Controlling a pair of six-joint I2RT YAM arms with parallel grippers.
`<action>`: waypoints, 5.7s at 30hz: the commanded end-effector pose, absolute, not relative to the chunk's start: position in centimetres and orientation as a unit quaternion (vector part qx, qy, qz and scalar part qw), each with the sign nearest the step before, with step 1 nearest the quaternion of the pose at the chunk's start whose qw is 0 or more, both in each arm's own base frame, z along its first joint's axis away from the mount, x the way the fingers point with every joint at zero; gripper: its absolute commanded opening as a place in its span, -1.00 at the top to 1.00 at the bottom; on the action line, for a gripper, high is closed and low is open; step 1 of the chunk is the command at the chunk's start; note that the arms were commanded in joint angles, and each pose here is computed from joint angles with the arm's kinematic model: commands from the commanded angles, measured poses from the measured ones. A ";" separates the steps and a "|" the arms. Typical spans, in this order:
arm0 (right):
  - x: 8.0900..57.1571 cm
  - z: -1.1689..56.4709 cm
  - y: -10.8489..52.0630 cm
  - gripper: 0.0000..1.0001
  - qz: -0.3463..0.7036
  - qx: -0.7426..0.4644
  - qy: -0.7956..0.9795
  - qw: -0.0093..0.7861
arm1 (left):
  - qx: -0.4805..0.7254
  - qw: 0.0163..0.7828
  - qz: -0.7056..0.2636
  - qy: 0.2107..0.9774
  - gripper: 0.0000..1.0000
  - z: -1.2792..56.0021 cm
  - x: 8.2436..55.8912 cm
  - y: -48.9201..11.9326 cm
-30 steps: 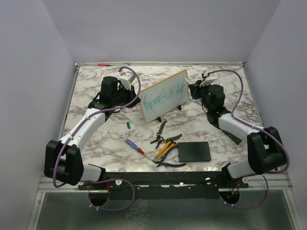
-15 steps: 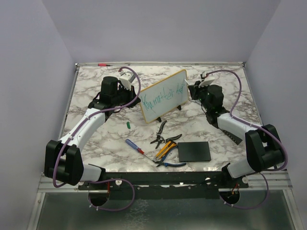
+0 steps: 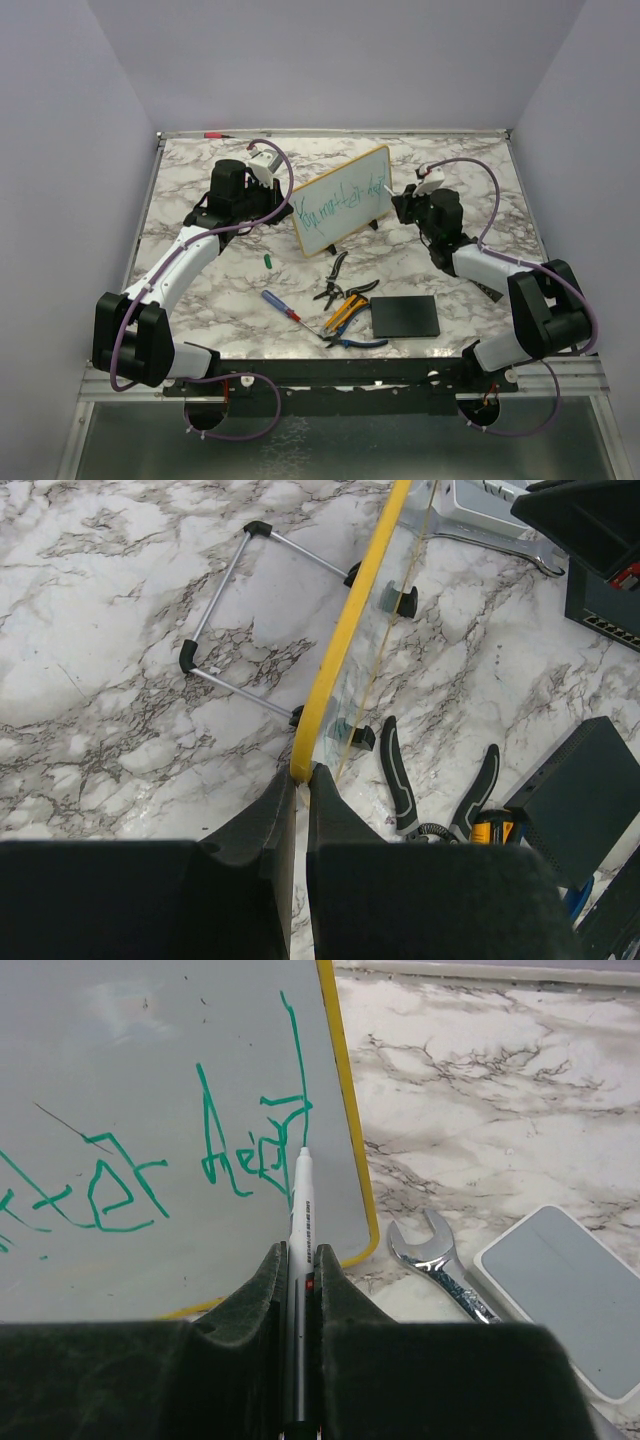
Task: Write a sentence on the whiteboard
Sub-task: Write on the whiteboard at the whiteboard stand.
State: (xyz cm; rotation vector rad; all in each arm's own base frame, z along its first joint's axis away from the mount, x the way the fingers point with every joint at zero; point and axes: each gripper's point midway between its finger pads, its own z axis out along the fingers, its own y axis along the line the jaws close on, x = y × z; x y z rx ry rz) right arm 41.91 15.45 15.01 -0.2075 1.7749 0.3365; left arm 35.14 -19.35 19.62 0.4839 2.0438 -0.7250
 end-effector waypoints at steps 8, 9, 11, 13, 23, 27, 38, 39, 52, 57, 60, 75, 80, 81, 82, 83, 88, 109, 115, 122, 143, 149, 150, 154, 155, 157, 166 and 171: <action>41.0 11.7 15.6 0.98 0.152 -0.090 0.797 0.577 | 0.205 0.459 -0.282 0.817 0.99 20.2 35.5 -19.3; 41.0 11.6 15.6 0.98 0.151 -0.091 0.798 0.576 | 0.205 0.459 -0.282 0.817 0.99 20.2 35.4 -19.3; 41.1 11.5 15.5 0.98 0.148 -0.090 0.799 0.576 | 0.205 0.459 -0.282 0.817 0.99 20.2 35.4 -19.4; 41.2 11.6 15.2 0.98 0.142 -0.086 0.799 0.578 | 0.205 0.460 -0.282 0.817 0.99 20.2 35.4 -19.4; 41.5 15.6 14.3 0.98 0.128 -0.070 0.772 0.619 | 0.205 0.463 -0.280 0.816 0.99 20.4 35.5 -19.3; 41.6 16.6 14.3 0.98 0.129 -0.067 0.764 0.628 | 0.205 0.462 -0.281 0.816 0.99 20.4 35.4 -19.3; 42.5 16.7 14.7 0.98 0.128 -0.070 0.762 0.631 | 0.205 0.462 -0.280 0.816 0.99 20.4 35.4 -19.3; 42.5 16.6 14.7 0.98 0.129 -0.071 0.762 0.631 | 0.205 0.462 -0.281 0.816 0.99 20.4 35.4 -19.3; 43.0 15.6 15.0 0.98 0.128 -0.076 0.768 0.623 | 0.206 0.462 -0.280 0.816 0.99 20.4 35.4 -19.3; 42.9 14.7 14.7 0.98 0.122 -0.076 0.776 0.614 | 0.206 0.463 -0.280 0.815 0.99 20.4 35.4 -19.3; 42.5 14.2 14.5 0.98 0.119 -0.072 0.780 0.610 | 0.206 0.463 -0.280 0.815 0.99 20.4 35.4 -19.3; 42.1 16.3 13.7 0.98 0.109 -0.063 0.767 0.629 | 0.205 0.463 -0.279 0.816 0.99 20.4 35.5 -19.2; 42.5 16.6 13.9 0.98 0.108 -0.064 0.765 0.632 | 0.205 0.464 -0.279 0.816 0.99 20.4 35.4 -19.2; 42.6 16.6 13.9 0.98 0.108 -0.064 0.765 0.632 | 0.206 0.463 -0.279 0.816 0.99 20.4 35.4 -19.3; 42.7 16.6 13.9 0.98 0.107 -0.065 0.765 0.632 | 0.206 0.464 -0.279 0.815 0.99 20.4 35.4 -19.3; 42.8 16.5 13.9 0.98 0.106 -0.066 0.765 0.632 | 0.206 0.463 -0.280 0.815 0.99 20.4 35.4 -19.3; 43.3 16.2 14.1 0.98 0.106 -0.068 0.767 0.630 | 0.206 0.463 -0.280 0.815 0.99 20.4 35.4 -19.3; 41.5 12.4 15.1 0.98 0.137 -0.082 0.794 0.587 | 0.206 0.463 -0.281 0.815 0.99 20.5 35.4 -19.3; 40.6 11.4 15.3 0.98 0.143 -0.079 0.801 0.576 | 0.204 0.464 -0.280 0.815 0.99 20.5 35.4 -19.3; 39.9 11.1 16.4 0.98 0.164 -0.096 0.800 0.569 | 0.204 0.466 -0.279 0.814 0.99 20.6 35.4 -19.3; 39.5 11.9 13.8 0.98 0.133 -0.039 0.799 0.586 | 0.202 0.469 -0.276 0.814 0.99 20.8 35.3 -19.1; 40.0 12.2 13.6 0.98 0.134 -0.037 0.795 0.590 | 0.203 0.468 -0.277 0.814 0.99 20.7 35.3 -19.1; 40.1 12.1 13.6 0.98 0.135 -0.038 0.796 0.590 | 0.203 0.468 -0.277 0.814 0.99 20.7 35.3 -19.1; 40.4 12.0 13.6 0.98 0.135 -0.038 0.796 0.589 | 0.203 0.468 -0.277 0.815 0.99 20.7 35.3 -19.1; 40.4 12.1 13.6 0.98 0.135 -0.038 0.795 0.590 | 0.203 0.468 -0.277 0.814 0.99 20.7 35.3 -19.1; 40.6 12.0 13.7 0.98 0.135 -0.038 0.795 0.590 | 0.204 0.467 -0.277 0.815 0.99 20.6 35.3 -19.1; 41.2 12.2 13.6 0.98 0.134 -0.035 0.792 0.594 | 0.204 0.467 -0.276 0.815 0.99 20.6 35.3 -19.1; 41.6 12.2 13.6 0.98 0.136 -0.035 0.791 0.596 | 0.204 0.466 -0.275 0.816 0.99 20.6 35.3 -19.1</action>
